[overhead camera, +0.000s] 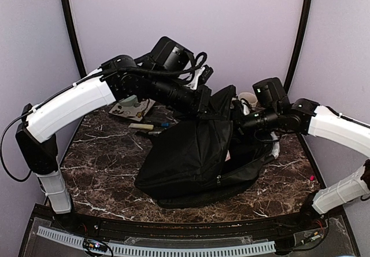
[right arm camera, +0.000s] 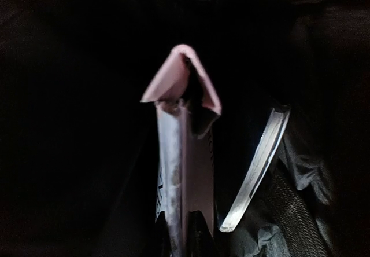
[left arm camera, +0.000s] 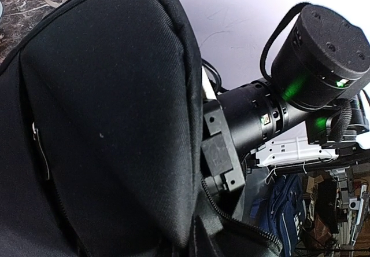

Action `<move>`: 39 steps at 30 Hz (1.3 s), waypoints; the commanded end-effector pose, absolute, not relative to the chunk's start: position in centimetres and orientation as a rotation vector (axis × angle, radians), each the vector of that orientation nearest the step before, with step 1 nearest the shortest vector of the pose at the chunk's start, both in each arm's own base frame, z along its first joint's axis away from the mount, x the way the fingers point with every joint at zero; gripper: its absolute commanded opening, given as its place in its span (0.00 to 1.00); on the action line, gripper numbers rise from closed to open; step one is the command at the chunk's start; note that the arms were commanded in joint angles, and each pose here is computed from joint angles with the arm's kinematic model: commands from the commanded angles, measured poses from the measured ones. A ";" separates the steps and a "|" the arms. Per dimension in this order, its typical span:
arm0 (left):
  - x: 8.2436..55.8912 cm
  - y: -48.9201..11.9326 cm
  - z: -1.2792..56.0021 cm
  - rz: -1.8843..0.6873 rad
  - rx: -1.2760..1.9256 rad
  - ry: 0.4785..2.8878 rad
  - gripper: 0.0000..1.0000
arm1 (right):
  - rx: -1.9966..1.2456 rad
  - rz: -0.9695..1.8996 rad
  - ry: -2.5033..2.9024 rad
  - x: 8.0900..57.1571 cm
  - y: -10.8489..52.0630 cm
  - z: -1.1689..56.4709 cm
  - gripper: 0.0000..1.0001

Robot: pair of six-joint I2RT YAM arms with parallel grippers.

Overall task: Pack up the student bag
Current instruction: Place the book in the largest pocket of the bag, then pick up the largest pocket of the bag from the student bag.

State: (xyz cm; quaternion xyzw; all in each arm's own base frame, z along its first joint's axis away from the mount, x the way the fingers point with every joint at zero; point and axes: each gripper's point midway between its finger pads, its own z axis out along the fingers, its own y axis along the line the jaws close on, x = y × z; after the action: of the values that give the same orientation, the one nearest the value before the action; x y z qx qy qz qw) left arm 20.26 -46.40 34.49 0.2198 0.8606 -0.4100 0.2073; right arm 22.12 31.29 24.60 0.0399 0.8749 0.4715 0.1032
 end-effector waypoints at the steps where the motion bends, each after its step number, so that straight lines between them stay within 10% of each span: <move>1: 20.2 -46.8 43.4 -1.296 0.590 2.077 0.00 | -0.039 1.475 2.401 22.4 32.6 31.0 0.37; 6: 21.3 -45.3 42.3 -1.216 0.516 2.101 0.00 | -0.138 1.311 2.449 21.3 30.4 31.2 0.93; 8: 21.7 -44.8 41.9 -1.205 0.485 2.108 0.00 | -0.179 1.263 2.455 20.6 29.5 31.3 1.00; 26: 24.4 -44.0 43.5 -1.358 0.337 2.056 0.00 | -0.625 1.166 1.878 12.2 21.3 41.9 0.78; 39: 28.5 -41.8 44.2 -1.383 -0.121 1.977 0.00 | -0.547 1.196 1.835 13.5 23.7 36.6 0.58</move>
State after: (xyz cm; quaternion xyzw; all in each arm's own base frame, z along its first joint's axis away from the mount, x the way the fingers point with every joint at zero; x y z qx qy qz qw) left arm 27.05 -44.52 35.02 0.0454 0.8524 -0.4454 0.2700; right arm 13.20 23.15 35.05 -0.2324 0.7743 0.4579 0.3698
